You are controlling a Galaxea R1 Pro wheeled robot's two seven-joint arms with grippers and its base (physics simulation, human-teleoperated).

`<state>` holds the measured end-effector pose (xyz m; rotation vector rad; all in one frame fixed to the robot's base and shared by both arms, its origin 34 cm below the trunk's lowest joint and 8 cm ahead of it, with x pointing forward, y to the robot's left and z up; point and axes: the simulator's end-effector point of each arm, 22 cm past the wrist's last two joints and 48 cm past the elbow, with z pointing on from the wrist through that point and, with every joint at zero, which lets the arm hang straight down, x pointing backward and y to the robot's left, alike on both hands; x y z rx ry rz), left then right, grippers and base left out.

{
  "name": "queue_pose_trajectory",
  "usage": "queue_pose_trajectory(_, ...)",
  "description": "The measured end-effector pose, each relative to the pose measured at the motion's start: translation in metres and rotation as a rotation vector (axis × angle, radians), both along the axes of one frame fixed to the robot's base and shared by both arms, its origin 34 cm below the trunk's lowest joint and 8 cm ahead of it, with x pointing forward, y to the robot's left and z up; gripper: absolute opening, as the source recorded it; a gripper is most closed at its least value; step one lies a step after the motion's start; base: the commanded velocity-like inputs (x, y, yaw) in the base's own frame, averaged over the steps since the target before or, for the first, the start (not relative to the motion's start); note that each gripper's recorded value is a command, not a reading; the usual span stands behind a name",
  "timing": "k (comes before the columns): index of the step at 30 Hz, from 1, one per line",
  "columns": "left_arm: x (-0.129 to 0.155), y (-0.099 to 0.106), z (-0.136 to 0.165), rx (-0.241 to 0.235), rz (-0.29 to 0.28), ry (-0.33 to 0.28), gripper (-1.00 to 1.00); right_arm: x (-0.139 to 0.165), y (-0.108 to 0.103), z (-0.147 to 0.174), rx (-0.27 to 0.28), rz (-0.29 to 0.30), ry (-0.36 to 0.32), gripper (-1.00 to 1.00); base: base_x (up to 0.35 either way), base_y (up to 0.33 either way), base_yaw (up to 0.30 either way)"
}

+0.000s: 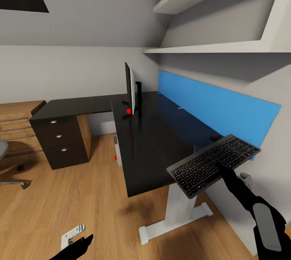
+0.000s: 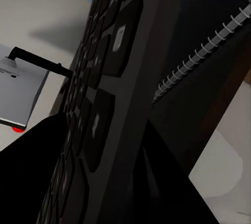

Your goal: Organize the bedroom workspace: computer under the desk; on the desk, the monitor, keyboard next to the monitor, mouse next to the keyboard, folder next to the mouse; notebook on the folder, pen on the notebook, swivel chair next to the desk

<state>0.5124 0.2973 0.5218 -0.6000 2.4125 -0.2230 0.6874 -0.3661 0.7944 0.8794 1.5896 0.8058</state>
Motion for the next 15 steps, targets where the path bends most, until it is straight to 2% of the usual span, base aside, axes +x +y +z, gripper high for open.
queue_pose_trajectory(5, 0.0004, -0.0006, 0.0006, -0.001, -0.001, -0.002, 1.00, -0.0001, -0.0003, 0.0010, -0.002, -0.002, -0.002, -1.00, 0.000, 0.142, -0.114)
queue_pose_trajectory(15, 0.0022, -0.0017, 0.0034, -0.001, -0.004, -0.009, 1.00, -0.0007, -0.0026, 0.0049, -0.008, -0.005, -0.009, -1.00, 0.002, 0.305, -0.214)
